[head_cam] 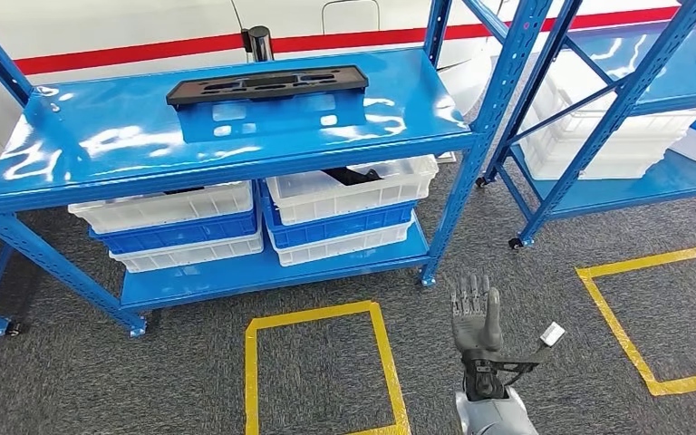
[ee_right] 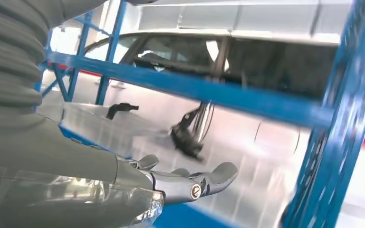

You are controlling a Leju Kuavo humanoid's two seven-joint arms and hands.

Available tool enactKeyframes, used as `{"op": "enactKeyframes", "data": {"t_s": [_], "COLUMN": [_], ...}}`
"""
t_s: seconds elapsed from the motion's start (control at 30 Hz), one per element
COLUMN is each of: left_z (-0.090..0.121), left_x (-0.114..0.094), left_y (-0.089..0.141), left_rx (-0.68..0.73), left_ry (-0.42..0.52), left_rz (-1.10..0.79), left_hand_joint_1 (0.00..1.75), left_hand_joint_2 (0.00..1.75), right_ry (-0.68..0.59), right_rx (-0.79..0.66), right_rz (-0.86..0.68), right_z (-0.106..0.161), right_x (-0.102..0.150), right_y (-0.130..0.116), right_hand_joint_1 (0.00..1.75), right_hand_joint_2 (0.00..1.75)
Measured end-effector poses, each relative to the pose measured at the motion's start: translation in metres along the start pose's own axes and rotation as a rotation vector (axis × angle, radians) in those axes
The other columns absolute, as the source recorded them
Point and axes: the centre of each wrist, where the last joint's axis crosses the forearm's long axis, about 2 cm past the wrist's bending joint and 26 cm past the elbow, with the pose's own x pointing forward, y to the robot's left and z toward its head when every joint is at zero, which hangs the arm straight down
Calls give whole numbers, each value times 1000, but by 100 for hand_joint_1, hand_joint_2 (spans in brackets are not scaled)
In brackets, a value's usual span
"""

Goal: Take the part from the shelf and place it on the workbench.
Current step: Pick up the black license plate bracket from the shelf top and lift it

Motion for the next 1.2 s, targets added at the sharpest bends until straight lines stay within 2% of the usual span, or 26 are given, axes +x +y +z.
{"op": "enactKeyframes", "data": {"t_s": [0.1,0.17,0.2,0.27,0.33,0.37,0.4,0.47,0.57,0.73,0.93,1.1,1.2], "left_z": [0,1,1,2,2,2,3,3,4,4,3,3,3], "left_x": [0,1,1,2,3,4,4,3,2,1,1,0,-1], "left_y": [2,4,6,11,15,16,17,19,19,18,17,13,12], "left_rx": [0,3,6,13,19,21,22,23,21,19,19,18,16], "left_ry": [0,0,5,19,27,29,32,43,54,85,107,95,94], "left_rz": [-15,-22,-25,-31,-41,-47,-53,-63,-71,-74,-57,-35,-29], "left_hand_joint_1": [0,0,0,0,0,0,0,0,0,0,0,0,0], "left_hand_joint_2": [0,0,0,0,0,0,0,0,0,0,0,0,0], "right_ry": [-29,-38,-45,-87,-195,-270,-340,-434,-497,-545,-741,-932,-992], "right_rx": [132,244,304,440,604,691,769,885,1007,1130,1280,1363,1390], "right_rz": [230,464,620,1035,1476,1648,1772,1920,2029,2108,2261,2267,2254], "right_z": [-6,-10,-13,-21,-24,-20,-15,-2,15,31,47,54,56], "right_x": [3,2,-2,-15,-35,-45,-55,-71,-85,-96,-106,-113,-115], "right_y": [25,49,66,107,148,164,175,187,194,197,198,202,204], "right_hand_joint_1": [0,0,0,0,0,0,0,0,0,0,0,0,0], "right_hand_joint_2": [175,175,175,175,175,175,175,175,175,175,175,175,175]}}
